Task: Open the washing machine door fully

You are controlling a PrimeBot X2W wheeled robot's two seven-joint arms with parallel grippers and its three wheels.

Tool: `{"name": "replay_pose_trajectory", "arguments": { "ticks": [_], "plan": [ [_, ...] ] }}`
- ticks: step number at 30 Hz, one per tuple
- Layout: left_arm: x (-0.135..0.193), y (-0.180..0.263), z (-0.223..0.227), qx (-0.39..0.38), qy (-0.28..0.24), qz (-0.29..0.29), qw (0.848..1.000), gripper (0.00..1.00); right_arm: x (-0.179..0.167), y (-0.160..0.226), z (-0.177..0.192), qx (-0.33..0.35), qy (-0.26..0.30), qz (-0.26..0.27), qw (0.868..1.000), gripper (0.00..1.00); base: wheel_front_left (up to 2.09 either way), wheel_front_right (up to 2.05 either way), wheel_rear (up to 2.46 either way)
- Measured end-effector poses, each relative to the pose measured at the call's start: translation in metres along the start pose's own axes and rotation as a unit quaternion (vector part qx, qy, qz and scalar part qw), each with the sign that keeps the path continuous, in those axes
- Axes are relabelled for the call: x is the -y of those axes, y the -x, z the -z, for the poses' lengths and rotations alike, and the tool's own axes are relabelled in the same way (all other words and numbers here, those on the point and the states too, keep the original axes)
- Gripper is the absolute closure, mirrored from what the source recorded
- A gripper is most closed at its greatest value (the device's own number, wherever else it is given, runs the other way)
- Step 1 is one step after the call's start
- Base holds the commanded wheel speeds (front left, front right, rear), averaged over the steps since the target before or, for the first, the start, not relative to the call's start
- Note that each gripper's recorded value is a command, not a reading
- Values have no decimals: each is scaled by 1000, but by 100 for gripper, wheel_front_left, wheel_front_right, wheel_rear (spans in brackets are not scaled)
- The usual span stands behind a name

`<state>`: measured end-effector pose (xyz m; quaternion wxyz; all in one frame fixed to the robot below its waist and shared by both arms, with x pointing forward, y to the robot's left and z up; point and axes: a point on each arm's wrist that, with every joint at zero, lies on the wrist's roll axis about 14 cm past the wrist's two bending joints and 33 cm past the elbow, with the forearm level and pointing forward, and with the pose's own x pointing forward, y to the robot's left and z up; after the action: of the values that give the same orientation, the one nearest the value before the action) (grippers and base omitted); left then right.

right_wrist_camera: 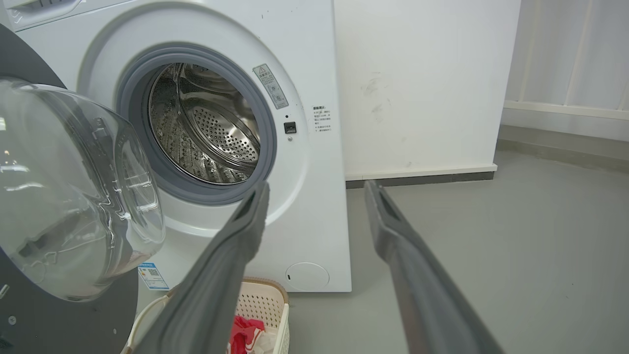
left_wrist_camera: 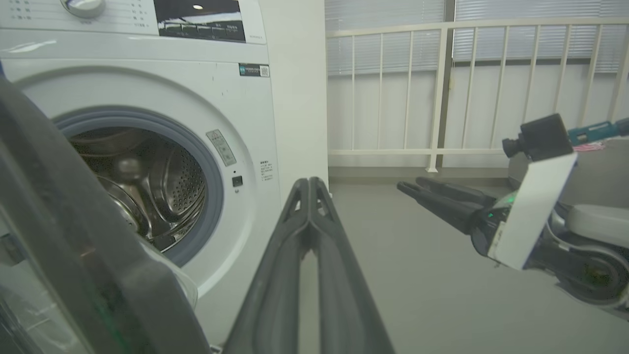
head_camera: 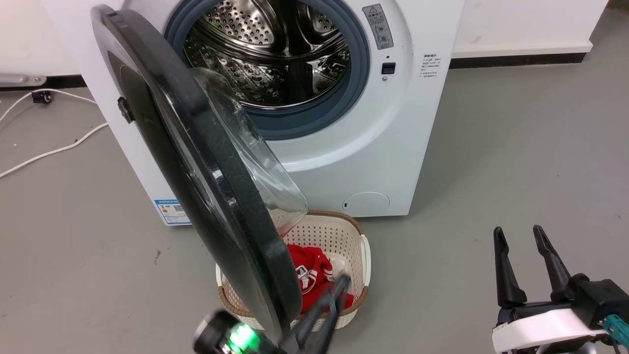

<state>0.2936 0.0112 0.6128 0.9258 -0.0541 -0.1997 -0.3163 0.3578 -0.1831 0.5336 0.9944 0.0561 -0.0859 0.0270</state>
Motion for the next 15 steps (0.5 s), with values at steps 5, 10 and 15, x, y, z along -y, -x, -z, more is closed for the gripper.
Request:
{"name": "replay_pose_trajectory", "arguments": {
  "ticks": [5,10,15],
  "plan": [
    [14,30,57,-101,24,5,995,100,-2,-1,2,-3,-2,-3,1000,0,0,0,0],
    [0,31,77,-130,9,-21,991,100,-5,-3,7,-10,-4,-7,1000,0,0,0,0],
    [-18,12,73,-112,-9,-43,993,100,-6,-3,10,-15,-9,-8,1000,0,0,0,0]
  ]
}}
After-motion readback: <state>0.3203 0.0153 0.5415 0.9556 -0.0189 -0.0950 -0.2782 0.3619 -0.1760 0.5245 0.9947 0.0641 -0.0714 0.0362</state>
